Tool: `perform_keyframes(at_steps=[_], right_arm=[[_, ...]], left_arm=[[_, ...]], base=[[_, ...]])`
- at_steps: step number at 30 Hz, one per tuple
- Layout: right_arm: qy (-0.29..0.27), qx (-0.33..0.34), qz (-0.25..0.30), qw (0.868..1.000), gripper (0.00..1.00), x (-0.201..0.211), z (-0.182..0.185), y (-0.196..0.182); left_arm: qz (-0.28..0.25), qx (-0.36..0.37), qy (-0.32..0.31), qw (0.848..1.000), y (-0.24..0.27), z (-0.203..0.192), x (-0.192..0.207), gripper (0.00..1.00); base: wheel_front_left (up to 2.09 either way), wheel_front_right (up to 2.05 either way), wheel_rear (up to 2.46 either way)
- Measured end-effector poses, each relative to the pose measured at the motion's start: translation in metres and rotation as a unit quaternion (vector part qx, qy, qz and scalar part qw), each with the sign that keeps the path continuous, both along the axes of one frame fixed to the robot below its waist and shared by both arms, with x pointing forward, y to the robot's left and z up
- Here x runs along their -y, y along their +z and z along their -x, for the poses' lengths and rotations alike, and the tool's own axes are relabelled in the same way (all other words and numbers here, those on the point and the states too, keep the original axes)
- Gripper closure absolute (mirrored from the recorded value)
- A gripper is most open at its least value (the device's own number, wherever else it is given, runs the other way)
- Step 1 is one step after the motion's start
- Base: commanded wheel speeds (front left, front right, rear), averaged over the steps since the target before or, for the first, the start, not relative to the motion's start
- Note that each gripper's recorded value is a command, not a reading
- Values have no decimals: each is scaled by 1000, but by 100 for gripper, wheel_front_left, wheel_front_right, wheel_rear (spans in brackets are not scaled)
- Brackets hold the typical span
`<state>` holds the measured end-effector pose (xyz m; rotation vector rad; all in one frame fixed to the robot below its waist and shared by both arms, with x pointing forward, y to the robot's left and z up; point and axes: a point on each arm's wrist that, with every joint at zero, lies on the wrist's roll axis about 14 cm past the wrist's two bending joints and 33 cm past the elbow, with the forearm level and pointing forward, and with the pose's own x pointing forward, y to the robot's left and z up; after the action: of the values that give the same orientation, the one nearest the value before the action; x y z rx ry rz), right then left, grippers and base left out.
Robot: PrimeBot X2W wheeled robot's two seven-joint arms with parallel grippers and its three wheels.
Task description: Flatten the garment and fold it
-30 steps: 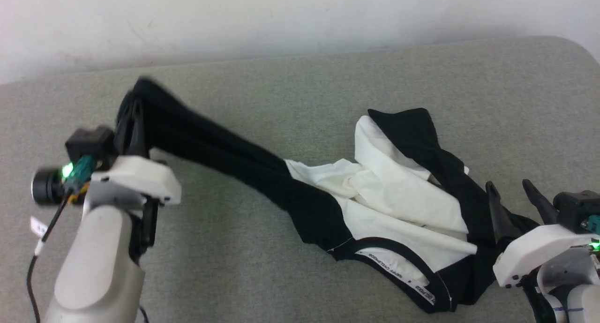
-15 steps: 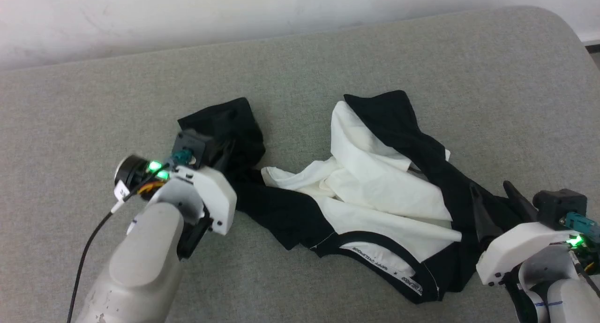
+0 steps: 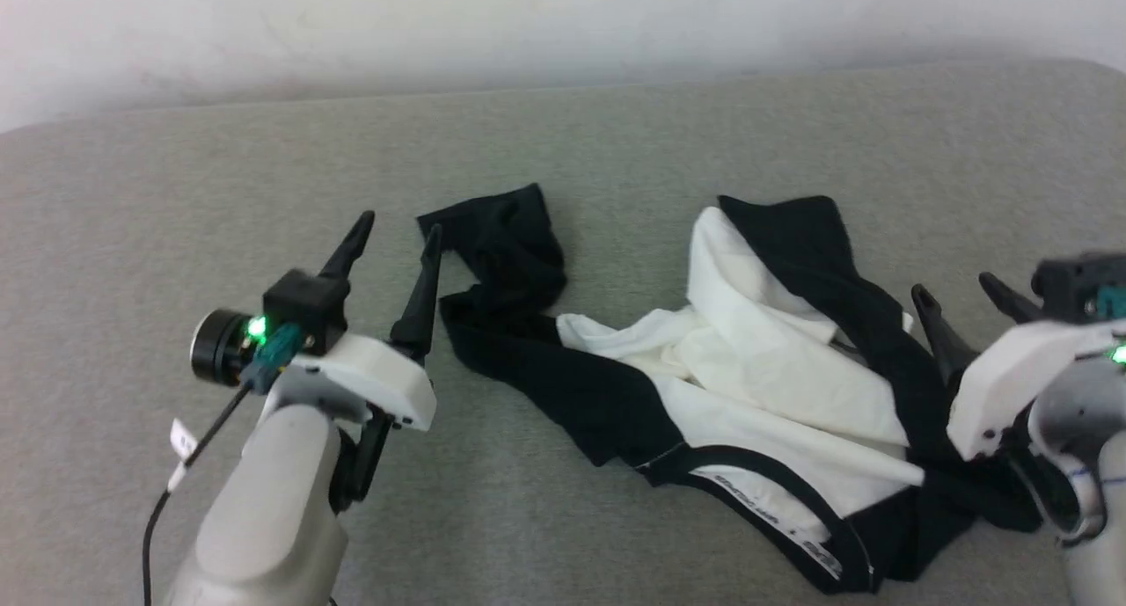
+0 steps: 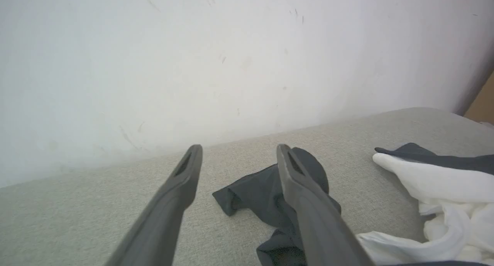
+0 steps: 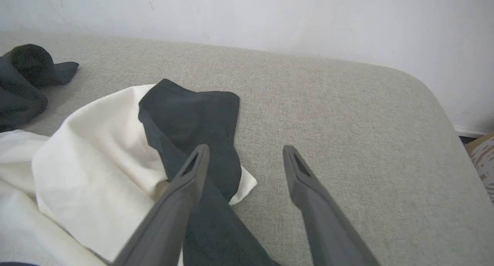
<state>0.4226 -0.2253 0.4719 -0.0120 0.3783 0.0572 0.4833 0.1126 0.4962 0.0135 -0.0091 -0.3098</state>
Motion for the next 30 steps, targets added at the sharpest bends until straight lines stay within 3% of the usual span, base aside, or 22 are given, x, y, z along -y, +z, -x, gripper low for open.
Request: perform_keyframes(at_steps=[7,14,26,27,28,30], right_arm=[[56,-92,32,994,0,-15,-38,-11],[66,-155,60,984,0,-19,-73,-35],[75,-232,96,965,0,-30,-100,-100],[76,-233,95,965,89,-32,-102,-102],[77,-233,93,965,100,-33,-104,-104],[81,-228,91,966,100,-37,-105,-105]], left_arm=[[21,69,86,994,38,50,-44,0],[40,25,146,988,9,94,-66,0],[35,-12,185,982,-14,107,-90,0],[33,-15,187,982,-16,107,-91,0],[32,-17,190,981,-18,107,-93,0],[32,-21,189,981,-20,106,-93,0]], base=[[0,0,0],[0,0,0],[0,0,0],[0,0,0],[0,0,0],[0,0,0]])
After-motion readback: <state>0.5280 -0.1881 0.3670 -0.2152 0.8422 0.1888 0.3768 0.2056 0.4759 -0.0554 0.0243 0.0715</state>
